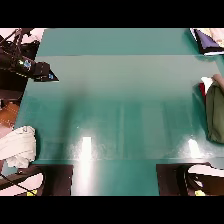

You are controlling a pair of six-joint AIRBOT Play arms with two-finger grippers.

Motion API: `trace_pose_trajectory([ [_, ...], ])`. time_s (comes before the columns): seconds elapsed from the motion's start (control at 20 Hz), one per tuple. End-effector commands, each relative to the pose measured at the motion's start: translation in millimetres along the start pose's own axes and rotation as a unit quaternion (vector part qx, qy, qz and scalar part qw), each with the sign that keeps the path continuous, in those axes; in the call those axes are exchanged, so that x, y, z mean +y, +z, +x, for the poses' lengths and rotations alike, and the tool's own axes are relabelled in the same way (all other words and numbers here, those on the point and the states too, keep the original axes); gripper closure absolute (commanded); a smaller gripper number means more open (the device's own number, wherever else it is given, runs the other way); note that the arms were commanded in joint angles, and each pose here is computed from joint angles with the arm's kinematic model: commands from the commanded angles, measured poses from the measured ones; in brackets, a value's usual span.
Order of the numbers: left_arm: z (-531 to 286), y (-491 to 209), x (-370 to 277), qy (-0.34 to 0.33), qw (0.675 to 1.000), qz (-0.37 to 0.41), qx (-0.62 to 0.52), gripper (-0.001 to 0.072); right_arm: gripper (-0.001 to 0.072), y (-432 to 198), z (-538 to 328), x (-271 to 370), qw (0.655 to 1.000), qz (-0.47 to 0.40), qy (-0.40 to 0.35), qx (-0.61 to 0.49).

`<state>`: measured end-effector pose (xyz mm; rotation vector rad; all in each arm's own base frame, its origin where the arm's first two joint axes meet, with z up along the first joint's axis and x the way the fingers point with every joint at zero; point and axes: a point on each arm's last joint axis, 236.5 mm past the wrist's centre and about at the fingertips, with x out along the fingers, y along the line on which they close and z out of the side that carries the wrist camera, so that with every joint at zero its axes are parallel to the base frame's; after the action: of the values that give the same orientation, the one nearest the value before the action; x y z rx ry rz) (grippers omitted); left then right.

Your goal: Fold the shirts.

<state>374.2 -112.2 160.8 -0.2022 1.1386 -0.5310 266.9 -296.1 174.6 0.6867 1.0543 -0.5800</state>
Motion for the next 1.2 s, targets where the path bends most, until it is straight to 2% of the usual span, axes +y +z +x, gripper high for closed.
trace_pose_trajectory([
  [0.0,0,0,0,0.0,1.0,0.006,0.0,0.0682,0.0194,-28,-5,-20,0.998,0.036,-0.022,0.056],
  [0.35,0,3,0,0.001,1.0,0.016,-0.006,0.0682,0.0198,-26,-20,9,0.999,0.024,-0.009,0.025],
  [0.55,0,4,-2,-0.002,1.0,0.012,-0.009,0.0682,0.0206,-32,-32,113,0.992,-0.068,0.109,0.002],
  [0.6,0,5,-1,-0.002,1.0,0.012,-0.011,0.0682,0.0283,-43,-38,143,0.985,-0.101,0.138,0.007],
  [0.7,0,6,-1,-0.002,1.0,0.012,-0.013,0.0682,0.07,-70,-47,190,0.972,-0.165,0.168,0.016],
  [0.9,-1,16,1,0.002,0.999,0.012,-0.034,0.0682,0.0695,-125,-66,268,0.935,-0.277,0.219,0.023],
  [1.15,-1,22,2,0.005,0.999,0.012,-0.047,0.0682,0.0695,-181,-86,321,0.894,-0.364,0.262,0.025],
])
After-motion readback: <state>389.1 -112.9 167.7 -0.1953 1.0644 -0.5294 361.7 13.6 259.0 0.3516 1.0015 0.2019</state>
